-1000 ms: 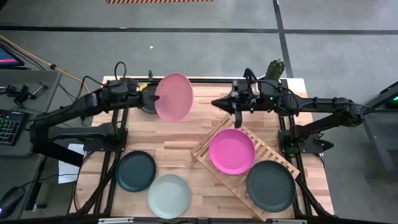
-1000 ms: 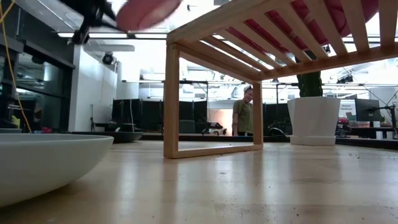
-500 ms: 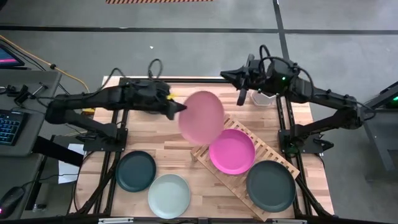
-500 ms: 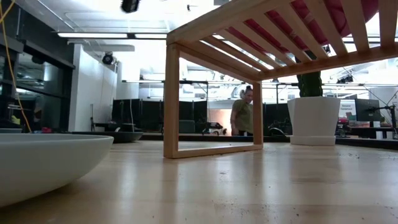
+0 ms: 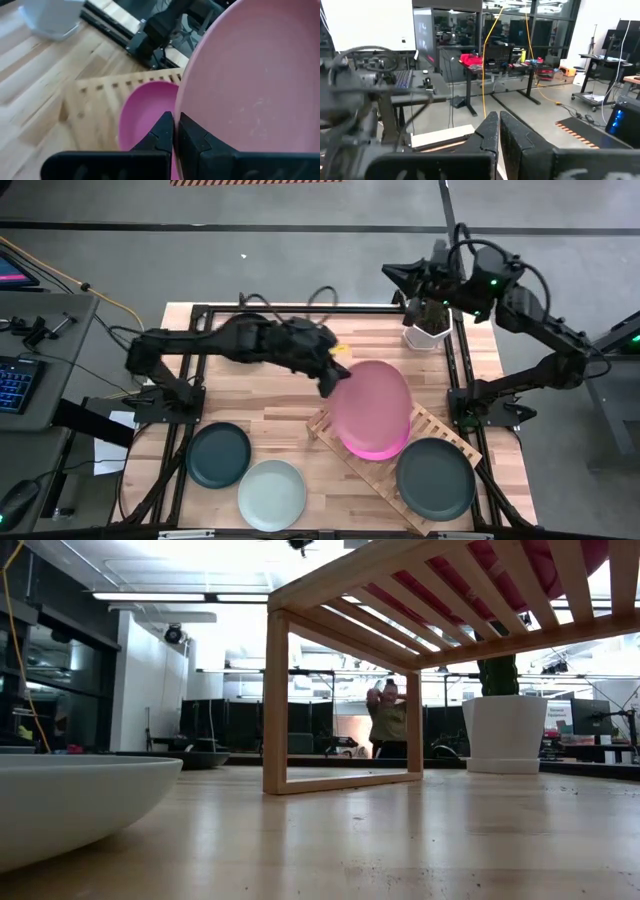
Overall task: Place and stack plates onto a shelf
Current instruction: Stack the light pink plate on top of the black plate on the shelf
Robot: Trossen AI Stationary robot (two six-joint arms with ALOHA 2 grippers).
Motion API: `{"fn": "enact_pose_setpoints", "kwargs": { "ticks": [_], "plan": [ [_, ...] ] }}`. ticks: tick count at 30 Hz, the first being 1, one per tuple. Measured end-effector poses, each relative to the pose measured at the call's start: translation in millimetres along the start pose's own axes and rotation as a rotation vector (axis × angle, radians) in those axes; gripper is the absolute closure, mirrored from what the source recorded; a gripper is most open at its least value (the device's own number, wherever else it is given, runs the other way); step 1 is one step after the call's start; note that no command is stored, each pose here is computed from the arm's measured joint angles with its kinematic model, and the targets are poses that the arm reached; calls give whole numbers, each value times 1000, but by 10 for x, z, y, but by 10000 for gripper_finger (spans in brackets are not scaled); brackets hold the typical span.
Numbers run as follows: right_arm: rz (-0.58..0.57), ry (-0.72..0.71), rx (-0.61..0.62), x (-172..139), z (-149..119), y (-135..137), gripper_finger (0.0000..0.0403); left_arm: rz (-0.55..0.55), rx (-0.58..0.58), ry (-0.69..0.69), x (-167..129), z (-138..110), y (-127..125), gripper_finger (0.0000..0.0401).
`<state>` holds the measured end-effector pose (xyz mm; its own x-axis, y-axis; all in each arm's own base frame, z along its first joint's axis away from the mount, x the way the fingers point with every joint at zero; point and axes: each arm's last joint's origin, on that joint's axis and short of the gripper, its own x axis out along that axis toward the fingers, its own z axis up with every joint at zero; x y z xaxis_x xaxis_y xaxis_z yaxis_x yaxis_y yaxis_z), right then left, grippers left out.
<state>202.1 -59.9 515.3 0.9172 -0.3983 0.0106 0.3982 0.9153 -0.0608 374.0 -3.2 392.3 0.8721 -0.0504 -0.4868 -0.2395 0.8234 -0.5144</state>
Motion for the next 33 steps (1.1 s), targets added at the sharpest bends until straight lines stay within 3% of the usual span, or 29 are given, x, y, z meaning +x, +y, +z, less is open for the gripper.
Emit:
{"fn": "enact_pose_setpoints", "kwargs": {
  "ticks": [7, 10, 19, 24, 30, 33],
  "plan": [
    [2, 29, 15, -77, 59, -15, 402, -66, 121, 49, 639, 35, -181, 401],
    [3, 49, 13, -78, 39, -13, 402, -156, 185, 56, 881, 35, -298, 401],
    [-18, 95, 50, -78, -6, -17, 402, -299, 428, 9, 1276, -18, -595, 401],
    [-18, 95, 52, -78, -6, -17, 402, -360, 504, -56, 1408, -78, -706, 401],
    [-21, 96, 75, -78, -7, -17, 402, -288, 601, -208, 1442, -27, -754, 401],
    [-21, 96, 75, -78, -7, -17, 402, -258, 625, -196, 1510, -63, -708, 401]
  ]
}}
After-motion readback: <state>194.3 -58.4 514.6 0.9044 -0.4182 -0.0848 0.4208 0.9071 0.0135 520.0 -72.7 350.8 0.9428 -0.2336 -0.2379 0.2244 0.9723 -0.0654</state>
